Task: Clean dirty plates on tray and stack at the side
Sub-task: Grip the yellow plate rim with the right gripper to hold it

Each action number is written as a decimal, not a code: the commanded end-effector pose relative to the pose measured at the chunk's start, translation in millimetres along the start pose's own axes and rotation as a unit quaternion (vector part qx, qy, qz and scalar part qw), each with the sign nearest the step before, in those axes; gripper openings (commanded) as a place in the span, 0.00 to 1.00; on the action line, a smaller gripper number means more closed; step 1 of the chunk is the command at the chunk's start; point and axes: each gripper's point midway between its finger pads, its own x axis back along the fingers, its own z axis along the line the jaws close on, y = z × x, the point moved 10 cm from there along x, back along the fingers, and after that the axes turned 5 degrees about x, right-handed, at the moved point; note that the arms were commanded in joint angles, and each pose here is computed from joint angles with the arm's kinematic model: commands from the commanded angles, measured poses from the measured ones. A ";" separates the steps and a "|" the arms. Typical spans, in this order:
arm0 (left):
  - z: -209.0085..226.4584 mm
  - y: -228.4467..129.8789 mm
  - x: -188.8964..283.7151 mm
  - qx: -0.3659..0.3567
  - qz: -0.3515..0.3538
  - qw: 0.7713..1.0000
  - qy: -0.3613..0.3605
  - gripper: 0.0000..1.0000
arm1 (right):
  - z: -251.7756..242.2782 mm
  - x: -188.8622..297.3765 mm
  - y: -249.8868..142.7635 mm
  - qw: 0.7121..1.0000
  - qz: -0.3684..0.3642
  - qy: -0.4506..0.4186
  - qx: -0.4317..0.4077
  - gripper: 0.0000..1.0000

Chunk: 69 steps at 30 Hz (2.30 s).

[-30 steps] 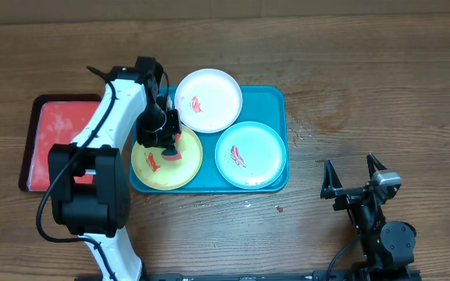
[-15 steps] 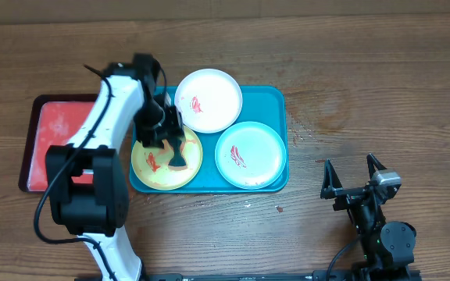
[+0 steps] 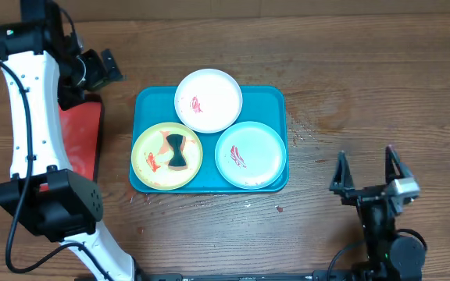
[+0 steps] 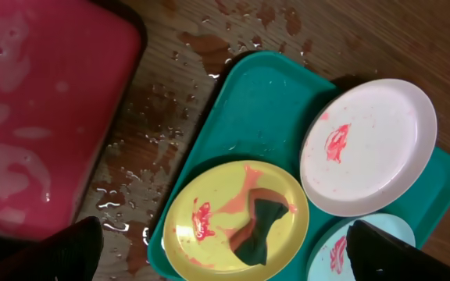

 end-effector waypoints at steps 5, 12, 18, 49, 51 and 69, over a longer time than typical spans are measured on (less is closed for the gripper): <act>-3.2 -1.9 4.2 -0.007 -0.003 1.000 0.000 0.99 | 3.9 3.3 24.9 0.995 -0.094 0.026 -0.023 1.00; -5.3 0.3 4.2 -0.002 -0.009 1.000 -0.009 1.00 | 11.4 40.0 122.7 0.931 -0.359 0.069 -0.006 1.00; -6.5 -0.3 4.2 0.005 -0.005 1.000 -0.018 1.00 | 11.9 7.3 195.0 0.980 -0.147 0.022 0.133 1.00; -7.8 -5.7 4.4 0.008 0.018 0.999 -0.033 1.00 | 226.1 -251.3 -30.0 0.761 0.635 0.119 -0.059 0.45; -7.5 -6.2 4.4 0.008 0.019 0.999 -0.032 1.00 | 241.3 -246.9 -56.3 0.746 0.652 0.123 -0.048 0.42; -6.3 -9.1 4.4 0.004 0.029 0.999 -0.028 1.00 | 298.3 -200.9 -159.1 0.672 0.726 0.146 0.011 0.42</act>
